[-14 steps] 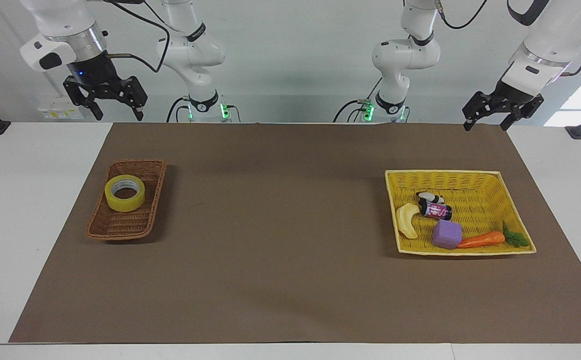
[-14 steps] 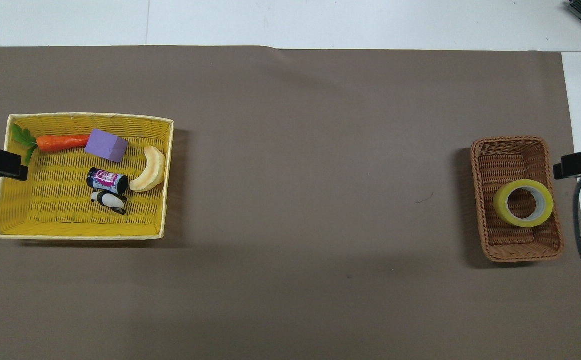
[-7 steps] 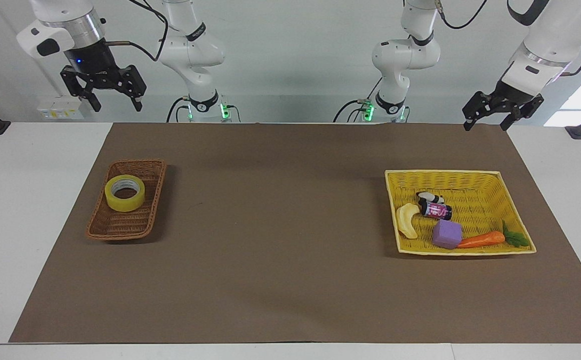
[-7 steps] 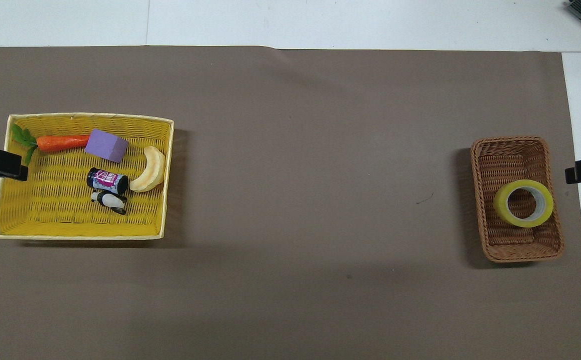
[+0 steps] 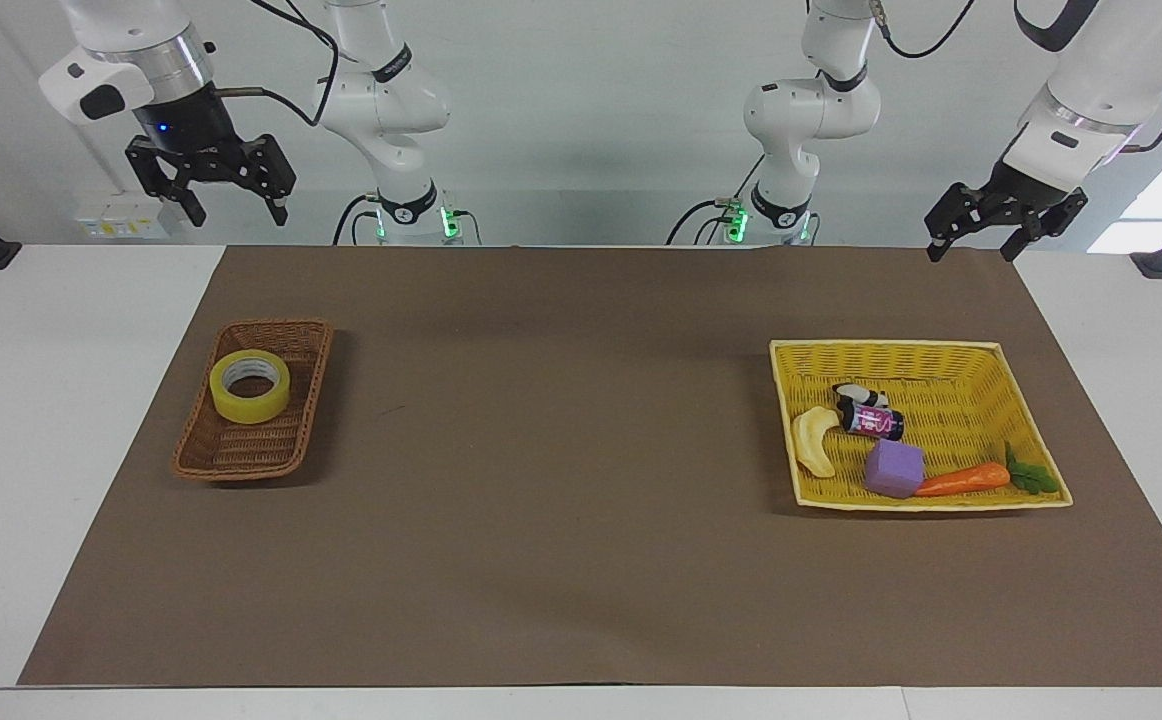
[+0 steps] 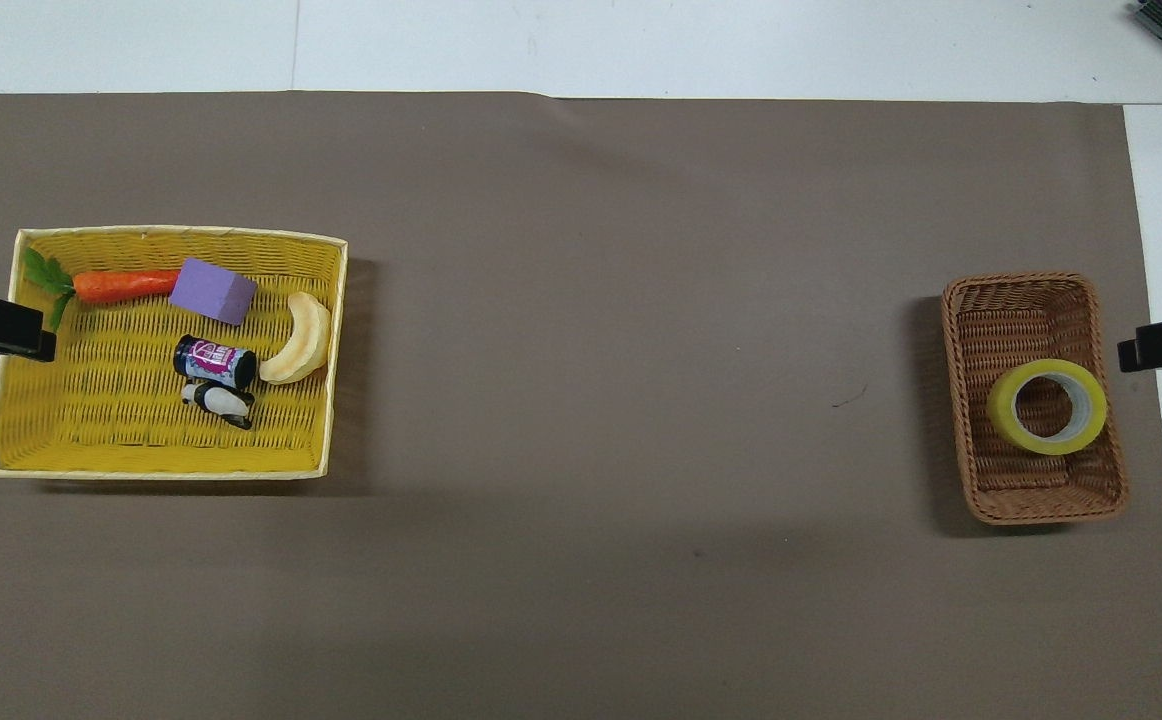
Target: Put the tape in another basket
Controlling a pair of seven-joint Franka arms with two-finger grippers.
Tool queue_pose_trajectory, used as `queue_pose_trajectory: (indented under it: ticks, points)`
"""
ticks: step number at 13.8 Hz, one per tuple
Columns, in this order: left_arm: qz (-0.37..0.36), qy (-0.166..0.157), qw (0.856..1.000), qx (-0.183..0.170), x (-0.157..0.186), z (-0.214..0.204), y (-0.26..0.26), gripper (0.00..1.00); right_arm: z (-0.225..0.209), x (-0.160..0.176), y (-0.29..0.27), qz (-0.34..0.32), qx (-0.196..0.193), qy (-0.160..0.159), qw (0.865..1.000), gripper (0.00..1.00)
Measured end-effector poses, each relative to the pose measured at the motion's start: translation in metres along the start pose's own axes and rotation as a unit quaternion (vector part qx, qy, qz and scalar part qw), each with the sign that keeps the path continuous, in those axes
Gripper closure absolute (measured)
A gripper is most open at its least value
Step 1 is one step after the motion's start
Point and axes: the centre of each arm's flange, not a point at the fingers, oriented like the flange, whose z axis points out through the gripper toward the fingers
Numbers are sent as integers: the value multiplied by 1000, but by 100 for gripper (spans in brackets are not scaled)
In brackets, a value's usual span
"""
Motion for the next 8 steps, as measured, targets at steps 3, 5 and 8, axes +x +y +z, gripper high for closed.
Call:
queue_pose_trajectory:
  ticks: [3, 5, 8]
  points:
    - [0, 0, 1000, 0, 0, 0, 0, 0, 0, 0, -3, -3, 0, 1, 1000, 0]
    - [0, 0, 1000, 0, 0, 0, 0, 0, 0, 0, -4, -3, 0, 1, 1000, 0]
    - [0, 0, 1000, 0, 0, 0, 0, 0, 0, 0, -6, -6, 4, 1, 1000, 0]
